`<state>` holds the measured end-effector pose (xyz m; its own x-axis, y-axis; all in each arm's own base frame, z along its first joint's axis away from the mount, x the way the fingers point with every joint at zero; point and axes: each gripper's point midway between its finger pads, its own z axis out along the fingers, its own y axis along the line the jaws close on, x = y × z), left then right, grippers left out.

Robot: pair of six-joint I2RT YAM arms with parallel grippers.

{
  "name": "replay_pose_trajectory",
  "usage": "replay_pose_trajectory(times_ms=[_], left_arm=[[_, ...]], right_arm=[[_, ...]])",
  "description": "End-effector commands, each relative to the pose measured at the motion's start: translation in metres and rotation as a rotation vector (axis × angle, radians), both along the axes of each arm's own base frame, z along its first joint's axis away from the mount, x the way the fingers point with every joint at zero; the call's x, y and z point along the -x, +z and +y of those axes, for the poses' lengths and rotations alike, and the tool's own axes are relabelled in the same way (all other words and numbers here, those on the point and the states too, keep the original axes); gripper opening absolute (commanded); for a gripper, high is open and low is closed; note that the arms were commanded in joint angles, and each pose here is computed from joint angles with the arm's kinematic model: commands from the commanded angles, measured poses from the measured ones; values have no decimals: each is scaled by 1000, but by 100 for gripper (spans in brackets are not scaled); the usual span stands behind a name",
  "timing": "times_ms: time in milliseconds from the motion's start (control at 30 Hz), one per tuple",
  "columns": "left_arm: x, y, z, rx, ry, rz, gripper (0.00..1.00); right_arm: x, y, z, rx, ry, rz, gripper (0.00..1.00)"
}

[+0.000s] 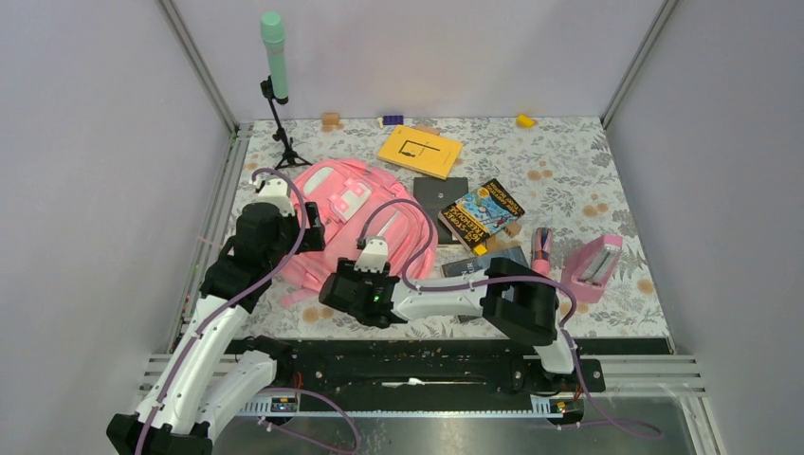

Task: Pack the student bag
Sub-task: Adjust the student bag at the center of the board.

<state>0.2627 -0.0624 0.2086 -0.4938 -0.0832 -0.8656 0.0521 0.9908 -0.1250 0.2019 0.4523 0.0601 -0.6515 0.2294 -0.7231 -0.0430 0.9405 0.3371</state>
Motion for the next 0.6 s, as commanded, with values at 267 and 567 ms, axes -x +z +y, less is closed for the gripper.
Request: replay_pose_trajectory(times_ms=[267, 567], left_arm=[[-3, 19, -3, 32, -8, -61, 99], [-2, 19, -3, 34, -11, -62, 99]], right_arm=[[-33, -27, -25, 140, -157, -37, 68], [-33, -26, -41, 128, -207, -40, 28]])
